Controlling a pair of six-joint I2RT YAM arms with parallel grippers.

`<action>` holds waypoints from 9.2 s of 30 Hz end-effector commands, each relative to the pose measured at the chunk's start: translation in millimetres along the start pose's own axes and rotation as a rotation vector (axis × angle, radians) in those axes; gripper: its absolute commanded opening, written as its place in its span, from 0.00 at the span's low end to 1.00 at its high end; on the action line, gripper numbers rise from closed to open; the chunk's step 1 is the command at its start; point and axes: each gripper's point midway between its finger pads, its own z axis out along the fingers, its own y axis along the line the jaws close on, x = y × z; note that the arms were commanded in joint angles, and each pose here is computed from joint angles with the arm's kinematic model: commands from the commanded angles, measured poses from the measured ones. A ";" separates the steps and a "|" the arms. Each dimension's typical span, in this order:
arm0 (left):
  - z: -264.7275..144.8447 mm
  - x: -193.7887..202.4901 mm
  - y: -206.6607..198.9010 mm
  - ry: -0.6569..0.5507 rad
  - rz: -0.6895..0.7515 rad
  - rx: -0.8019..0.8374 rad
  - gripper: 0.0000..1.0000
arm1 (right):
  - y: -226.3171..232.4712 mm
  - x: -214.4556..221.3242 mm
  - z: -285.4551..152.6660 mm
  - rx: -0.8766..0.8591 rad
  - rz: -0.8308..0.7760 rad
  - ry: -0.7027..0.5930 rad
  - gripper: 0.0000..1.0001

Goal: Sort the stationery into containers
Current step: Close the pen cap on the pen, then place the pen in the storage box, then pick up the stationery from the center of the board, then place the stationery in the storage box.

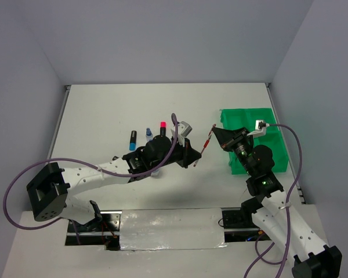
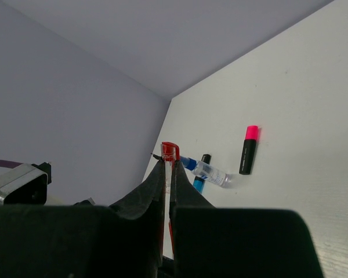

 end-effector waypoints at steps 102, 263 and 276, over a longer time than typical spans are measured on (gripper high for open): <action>-74.8 -174.4 -52.6 -0.532 0.242 0.154 0.00 | -3.6 150.2 -36.4 -0.160 -0.064 0.439 0.06; -308.9 -49.7 175.7 -0.160 -0.043 -1.028 0.99 | 18.4 79.9 176.7 0.125 -0.870 0.267 0.05; -309.9 -51.7 171.5 -0.183 -0.040 -1.005 0.99 | -137.5 -109.1 140.8 0.812 -0.840 -0.003 0.05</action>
